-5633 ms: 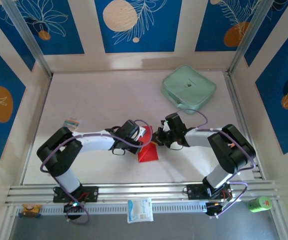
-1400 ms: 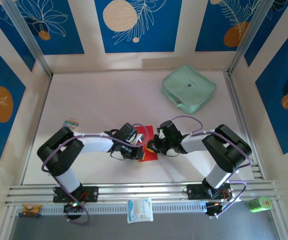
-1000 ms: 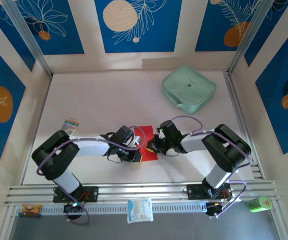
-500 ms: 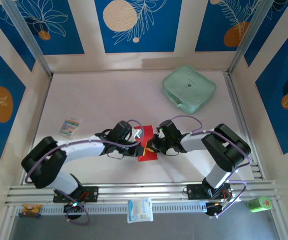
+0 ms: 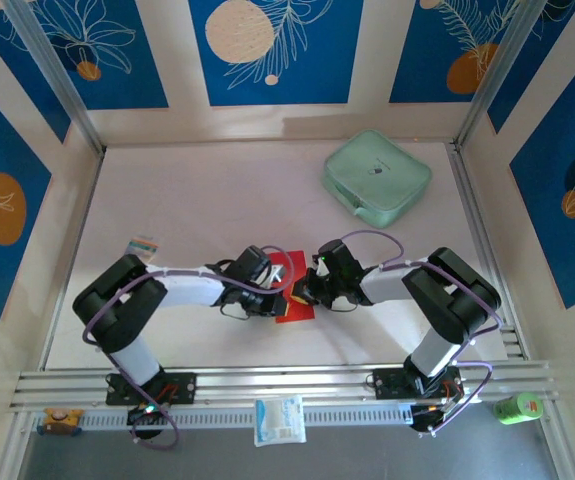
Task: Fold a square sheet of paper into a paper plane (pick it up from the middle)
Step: Fold the triangle a second time at the center of the table.
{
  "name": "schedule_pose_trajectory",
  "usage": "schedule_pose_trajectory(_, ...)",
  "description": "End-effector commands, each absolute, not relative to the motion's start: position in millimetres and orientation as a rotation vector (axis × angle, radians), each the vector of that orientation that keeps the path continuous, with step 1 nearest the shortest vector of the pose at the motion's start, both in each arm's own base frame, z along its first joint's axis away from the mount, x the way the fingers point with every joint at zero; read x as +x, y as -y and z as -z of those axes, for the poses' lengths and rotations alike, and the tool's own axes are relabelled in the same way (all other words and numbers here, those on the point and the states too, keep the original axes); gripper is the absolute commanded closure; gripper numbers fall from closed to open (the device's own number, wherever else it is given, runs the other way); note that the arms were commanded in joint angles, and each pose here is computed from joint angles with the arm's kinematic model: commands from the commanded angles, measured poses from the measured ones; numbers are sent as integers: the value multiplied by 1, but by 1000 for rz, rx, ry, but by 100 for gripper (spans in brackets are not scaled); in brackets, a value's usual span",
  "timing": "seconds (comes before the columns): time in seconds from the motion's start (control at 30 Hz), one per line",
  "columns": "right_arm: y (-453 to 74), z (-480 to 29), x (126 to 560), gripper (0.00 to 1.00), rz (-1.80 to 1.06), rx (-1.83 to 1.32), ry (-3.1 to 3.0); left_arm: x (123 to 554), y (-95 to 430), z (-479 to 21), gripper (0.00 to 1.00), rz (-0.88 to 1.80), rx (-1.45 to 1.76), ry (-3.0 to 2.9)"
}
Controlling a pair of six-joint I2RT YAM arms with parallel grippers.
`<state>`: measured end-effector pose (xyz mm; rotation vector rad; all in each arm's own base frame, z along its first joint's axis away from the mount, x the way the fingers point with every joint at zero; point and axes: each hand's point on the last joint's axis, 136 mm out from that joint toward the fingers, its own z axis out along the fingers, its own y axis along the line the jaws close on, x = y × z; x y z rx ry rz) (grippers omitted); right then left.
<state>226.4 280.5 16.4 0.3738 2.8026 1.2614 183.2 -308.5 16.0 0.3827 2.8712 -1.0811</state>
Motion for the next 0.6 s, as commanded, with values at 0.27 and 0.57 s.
schedule_pose_trajectory(0.27, -291, -16, 213, 95, -1204, 190, -2849, 167, 287, 9, 100, 1005, 310, -2978)
schedule_pose_trajectory(0.57, -269, 6, 222, 96, -1194, 288, -2858, 168, 287, 7, 100, 1034, 295, -2971)
